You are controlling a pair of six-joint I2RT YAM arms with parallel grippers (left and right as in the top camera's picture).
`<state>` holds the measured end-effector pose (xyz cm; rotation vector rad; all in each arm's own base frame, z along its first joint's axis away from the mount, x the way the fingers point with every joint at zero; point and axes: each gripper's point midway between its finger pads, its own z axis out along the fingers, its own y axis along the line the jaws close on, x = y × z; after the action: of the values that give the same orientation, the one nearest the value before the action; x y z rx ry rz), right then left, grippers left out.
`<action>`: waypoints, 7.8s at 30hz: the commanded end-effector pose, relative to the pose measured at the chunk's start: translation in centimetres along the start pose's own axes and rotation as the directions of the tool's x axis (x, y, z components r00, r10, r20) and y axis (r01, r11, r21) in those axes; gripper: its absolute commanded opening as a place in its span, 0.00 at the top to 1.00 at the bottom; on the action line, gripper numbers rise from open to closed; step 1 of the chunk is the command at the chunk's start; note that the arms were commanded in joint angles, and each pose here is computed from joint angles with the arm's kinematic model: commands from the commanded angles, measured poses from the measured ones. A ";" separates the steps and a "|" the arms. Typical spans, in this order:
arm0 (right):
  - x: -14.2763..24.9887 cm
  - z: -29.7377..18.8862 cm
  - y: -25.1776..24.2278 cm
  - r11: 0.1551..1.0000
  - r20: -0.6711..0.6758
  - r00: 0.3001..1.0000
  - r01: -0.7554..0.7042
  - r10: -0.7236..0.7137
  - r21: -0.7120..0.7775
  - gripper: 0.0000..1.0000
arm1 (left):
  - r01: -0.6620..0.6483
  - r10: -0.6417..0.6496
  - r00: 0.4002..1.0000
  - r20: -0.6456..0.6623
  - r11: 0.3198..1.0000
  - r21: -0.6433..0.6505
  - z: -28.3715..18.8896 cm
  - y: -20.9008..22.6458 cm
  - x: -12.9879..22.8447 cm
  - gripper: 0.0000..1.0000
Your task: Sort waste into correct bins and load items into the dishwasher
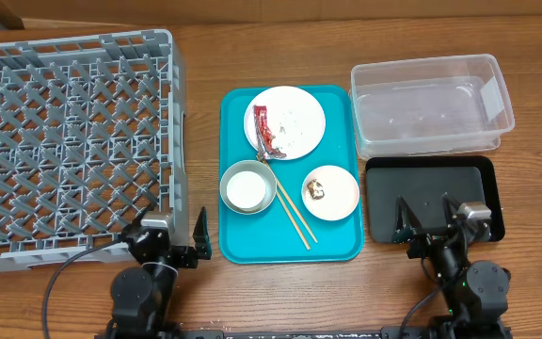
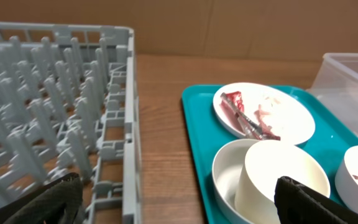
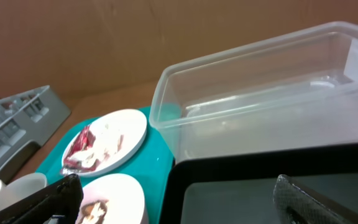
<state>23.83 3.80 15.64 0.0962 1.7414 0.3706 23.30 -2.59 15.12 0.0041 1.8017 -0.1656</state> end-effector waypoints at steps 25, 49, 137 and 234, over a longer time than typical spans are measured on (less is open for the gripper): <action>-11.0 6.1 7.4 0.991 -0.630 0.776 -0.099 0.023 -0.087 0.00 | 0.096 -0.063 0.775 -0.629 0.995 0.019 0.0 -2.9 -4.5 0.00; -2.5 20.6 16.8 0.979 -0.713 0.674 0.089 -0.194 -0.182 0.00 | 0.233 -0.362 0.569 -0.738 0.932 -0.278 -0.2 4.9 -4.4 0.00; 16.1 25.1 19.5 0.969 -0.860 0.446 0.132 -0.248 -0.211 0.41 | 0.223 -0.359 0.580 -0.731 0.933 -0.282 0.0 5.2 -4.6 0.00; 16.5 8.3 15.4 0.949 -0.928 0.200 0.090 -0.314 -0.301 0.66 | 0.222 -0.358 0.586 -0.727 0.934 -0.280 0.1 5.3 -4.7 0.00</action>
<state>26.36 24.49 3.57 -0.6968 2.9514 0.4304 24.68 2.91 18.43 -0.4323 2.7017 -0.2881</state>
